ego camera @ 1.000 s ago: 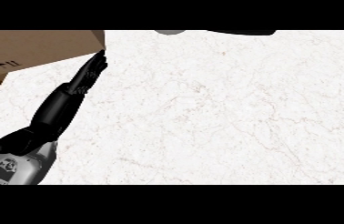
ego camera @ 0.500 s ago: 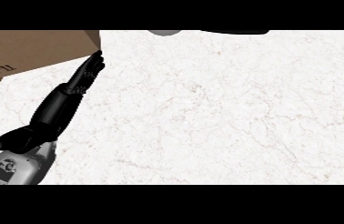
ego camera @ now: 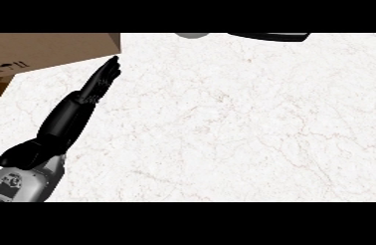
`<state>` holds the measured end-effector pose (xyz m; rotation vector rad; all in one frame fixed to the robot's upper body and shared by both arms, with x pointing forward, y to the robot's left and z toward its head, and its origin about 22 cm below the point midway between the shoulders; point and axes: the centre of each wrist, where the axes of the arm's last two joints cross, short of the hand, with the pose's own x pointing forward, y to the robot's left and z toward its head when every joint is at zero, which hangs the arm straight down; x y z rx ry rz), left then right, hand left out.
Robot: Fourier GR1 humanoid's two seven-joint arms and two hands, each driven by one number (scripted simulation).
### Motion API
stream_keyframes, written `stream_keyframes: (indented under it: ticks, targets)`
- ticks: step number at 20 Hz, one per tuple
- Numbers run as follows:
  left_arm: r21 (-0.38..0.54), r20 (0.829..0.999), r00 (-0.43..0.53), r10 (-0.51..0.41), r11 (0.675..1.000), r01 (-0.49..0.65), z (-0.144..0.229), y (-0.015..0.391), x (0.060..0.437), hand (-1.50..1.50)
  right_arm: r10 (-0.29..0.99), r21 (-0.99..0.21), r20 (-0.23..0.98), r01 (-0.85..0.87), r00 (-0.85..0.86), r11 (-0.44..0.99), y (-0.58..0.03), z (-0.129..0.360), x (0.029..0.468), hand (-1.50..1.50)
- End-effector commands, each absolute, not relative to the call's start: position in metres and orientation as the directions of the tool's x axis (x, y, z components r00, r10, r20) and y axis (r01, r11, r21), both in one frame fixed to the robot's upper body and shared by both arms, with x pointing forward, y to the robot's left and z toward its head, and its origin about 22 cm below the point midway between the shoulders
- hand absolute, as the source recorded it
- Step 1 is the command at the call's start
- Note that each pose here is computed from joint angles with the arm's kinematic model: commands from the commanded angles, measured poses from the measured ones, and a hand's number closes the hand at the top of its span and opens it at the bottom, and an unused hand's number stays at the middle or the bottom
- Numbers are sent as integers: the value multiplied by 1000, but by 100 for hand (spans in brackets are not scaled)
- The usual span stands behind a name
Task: Pick the squash from the tray and place it in the plate
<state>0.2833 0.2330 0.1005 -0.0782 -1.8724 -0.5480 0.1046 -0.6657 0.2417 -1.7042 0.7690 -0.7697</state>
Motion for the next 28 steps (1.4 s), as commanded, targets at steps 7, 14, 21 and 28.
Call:
stream_keyframes:
  ticks: [7, 14, 21, 28]
  targets:
    - [346, 899, -391, -195, 864, 366, 104, 221, 285, 0, -713, -759, 595, -34, 370, -651, -667, 292, 84, -150]
    - [357, 890, -421, -175, 842, 405, 110, 208, 287, 0, -593, -642, 703, -9, 392, -767, -667, 312, 76, -150]
    - [363, 884, -440, -157, 823, 437, 115, 197, 288, 0, -532, -589, 752, 33, 389, -808, -667, 308, 79, -150]
    - [380, 879, -449, -160, 804, 458, 116, 191, 291, 0, -493, -554, 792, 86, 360, -828, -667, 292, 87, -150]
